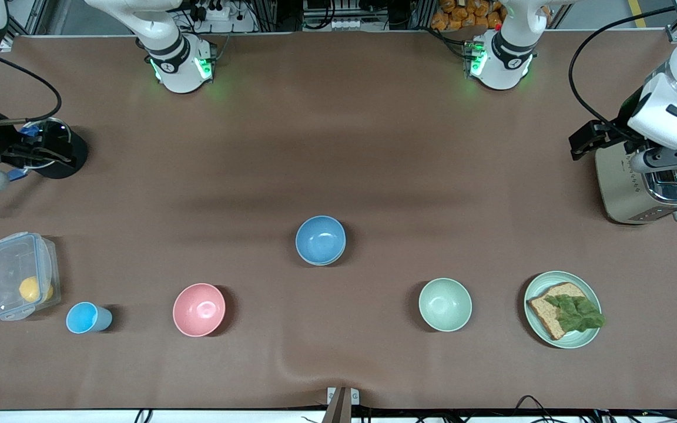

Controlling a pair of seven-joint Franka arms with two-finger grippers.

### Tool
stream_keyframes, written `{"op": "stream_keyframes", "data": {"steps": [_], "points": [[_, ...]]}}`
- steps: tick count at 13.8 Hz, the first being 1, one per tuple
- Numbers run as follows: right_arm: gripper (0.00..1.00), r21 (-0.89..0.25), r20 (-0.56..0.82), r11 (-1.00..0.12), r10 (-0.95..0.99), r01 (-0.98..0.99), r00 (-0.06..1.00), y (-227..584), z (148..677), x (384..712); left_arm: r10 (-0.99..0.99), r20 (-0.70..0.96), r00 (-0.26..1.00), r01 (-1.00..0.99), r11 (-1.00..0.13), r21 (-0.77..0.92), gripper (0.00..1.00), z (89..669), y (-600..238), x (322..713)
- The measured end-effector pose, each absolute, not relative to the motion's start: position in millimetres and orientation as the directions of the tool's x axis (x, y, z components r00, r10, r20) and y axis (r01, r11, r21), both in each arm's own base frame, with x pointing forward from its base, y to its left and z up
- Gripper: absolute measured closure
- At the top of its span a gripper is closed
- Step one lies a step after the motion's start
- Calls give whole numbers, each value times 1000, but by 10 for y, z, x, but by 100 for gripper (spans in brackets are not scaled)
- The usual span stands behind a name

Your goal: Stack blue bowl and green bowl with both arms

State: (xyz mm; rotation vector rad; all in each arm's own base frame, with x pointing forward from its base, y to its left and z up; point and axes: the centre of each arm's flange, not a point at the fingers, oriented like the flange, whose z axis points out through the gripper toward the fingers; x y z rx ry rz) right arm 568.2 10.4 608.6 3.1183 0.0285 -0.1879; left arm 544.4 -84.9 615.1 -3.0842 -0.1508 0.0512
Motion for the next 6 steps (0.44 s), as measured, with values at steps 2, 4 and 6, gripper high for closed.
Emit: {"op": "stream_keyframes", "data": {"steps": [2,4,6], "points": [[0,16,-124,-1000,22,24,992,102,6084,5677,97,-37,995,95,-994,-55,0,6147,-855,5435],[0,15,-126,-1000,25,27,992,102,6082,5675,89,-39,995,86,-995,-55,0,6149,-857,5432],[0,15,-131,-999,26,28,991,102,6079,5669,66,-39,997,64,-997,-52,0,6160,-859,5429]]}}
